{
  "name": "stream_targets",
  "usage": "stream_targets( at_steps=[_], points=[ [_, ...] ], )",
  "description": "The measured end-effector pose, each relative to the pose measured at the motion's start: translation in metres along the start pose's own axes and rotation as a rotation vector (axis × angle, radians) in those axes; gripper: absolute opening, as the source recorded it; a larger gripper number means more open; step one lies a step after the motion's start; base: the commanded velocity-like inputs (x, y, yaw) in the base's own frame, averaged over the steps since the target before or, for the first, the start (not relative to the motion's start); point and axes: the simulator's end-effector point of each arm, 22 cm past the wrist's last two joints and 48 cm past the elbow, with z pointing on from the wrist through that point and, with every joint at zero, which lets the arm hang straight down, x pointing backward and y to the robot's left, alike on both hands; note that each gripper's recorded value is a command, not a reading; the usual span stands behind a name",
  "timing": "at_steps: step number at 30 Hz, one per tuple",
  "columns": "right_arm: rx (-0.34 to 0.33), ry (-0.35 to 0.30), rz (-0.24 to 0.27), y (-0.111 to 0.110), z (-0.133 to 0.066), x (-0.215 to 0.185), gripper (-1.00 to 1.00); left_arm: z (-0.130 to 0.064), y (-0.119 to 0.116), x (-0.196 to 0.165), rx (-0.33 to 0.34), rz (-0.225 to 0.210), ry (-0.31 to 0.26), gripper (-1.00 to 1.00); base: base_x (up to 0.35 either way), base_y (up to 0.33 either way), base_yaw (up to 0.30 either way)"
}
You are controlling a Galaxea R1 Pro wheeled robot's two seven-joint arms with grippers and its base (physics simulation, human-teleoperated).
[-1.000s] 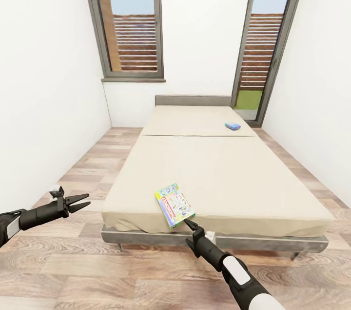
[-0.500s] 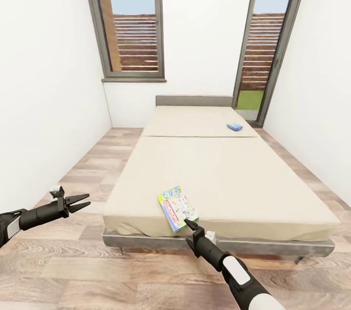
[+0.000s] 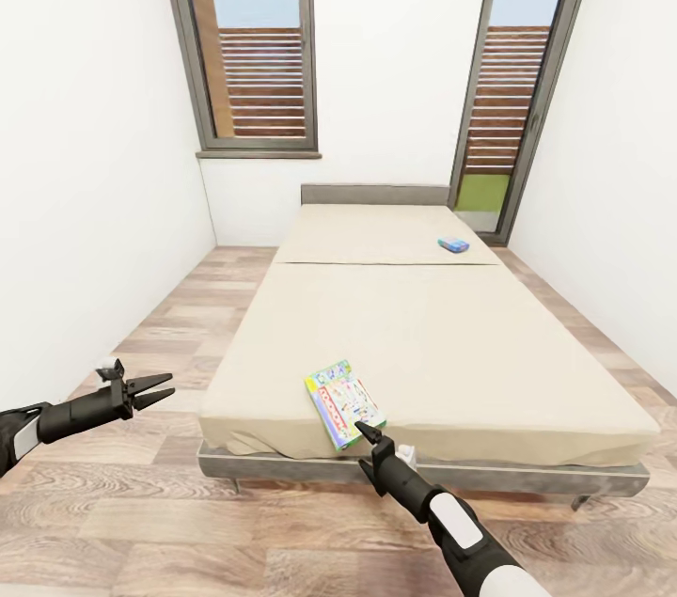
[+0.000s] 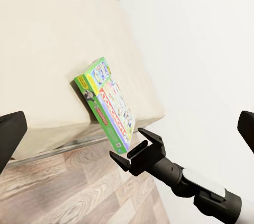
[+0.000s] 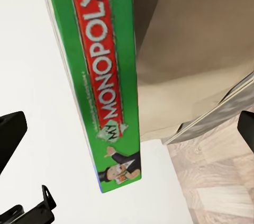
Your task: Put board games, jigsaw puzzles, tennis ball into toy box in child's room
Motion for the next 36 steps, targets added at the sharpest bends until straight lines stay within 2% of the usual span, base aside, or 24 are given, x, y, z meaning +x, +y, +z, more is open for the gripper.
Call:
stream_targets(
  at_steps=[24,36],
  points=[
    [0.0,0.0,0.001,0.0002,0.0003,0.0007,1.0,0.0,0.0,0.0,0.0,0.001,0.0,1.0,0.001,0.038,0.0],
    [0.0,0.001,0.001,0.0001,0.0003,0.0009,1.0,0.0,0.0,0.0001,0.0,0.003,0.0,1.0,0.083,0.051,0.0]
  ],
)
